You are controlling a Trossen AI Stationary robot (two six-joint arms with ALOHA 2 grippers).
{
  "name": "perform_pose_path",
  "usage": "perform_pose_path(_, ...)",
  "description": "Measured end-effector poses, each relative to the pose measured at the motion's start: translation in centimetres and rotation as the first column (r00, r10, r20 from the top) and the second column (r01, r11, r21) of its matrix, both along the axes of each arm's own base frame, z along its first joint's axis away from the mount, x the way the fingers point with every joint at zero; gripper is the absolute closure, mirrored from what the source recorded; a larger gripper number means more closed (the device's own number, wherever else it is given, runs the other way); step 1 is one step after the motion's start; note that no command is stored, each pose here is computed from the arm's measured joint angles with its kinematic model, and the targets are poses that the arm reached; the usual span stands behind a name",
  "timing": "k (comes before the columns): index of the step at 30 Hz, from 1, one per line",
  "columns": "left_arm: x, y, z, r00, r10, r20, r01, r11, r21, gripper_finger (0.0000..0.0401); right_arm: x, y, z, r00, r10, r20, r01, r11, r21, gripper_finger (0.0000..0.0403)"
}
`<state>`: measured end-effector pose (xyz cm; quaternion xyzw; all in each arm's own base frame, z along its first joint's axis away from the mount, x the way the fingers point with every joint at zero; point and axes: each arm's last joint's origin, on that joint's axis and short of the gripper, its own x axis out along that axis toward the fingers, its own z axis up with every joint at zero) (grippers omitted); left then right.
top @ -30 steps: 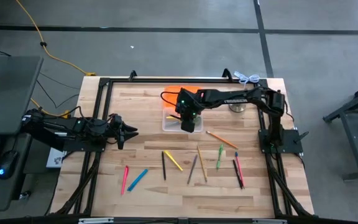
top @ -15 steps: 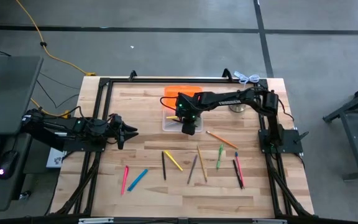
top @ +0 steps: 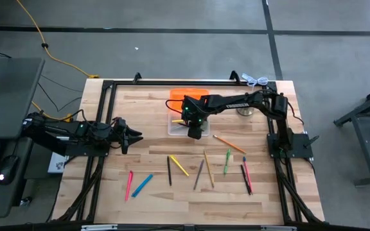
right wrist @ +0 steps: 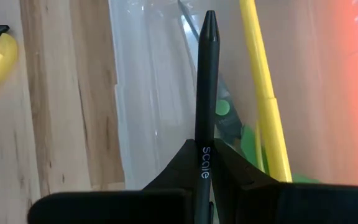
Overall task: Pick & place school supplies into a supply box
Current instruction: Put the top black pen into the orange supply box
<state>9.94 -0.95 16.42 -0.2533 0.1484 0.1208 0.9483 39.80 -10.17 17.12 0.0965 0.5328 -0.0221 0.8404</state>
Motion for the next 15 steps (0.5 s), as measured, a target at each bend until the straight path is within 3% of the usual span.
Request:
perform_pose_path(5,0.00,0.00,0.00,1.000,0.000,0.000,0.000,1.000,0.000,0.0240,0.00,0.02,0.01,1.000,0.000,0.001,0.000,1.000,0.007,0.0381)
perform_pose_path(15,0.00,-0.02,0.00,1.000,-0.008,-0.001,0.008,1.000,-0.003,0.0240,-0.01,-0.01,0.02,1.000,-0.019,-0.002,0.019,1.000,0.003,0.0298)
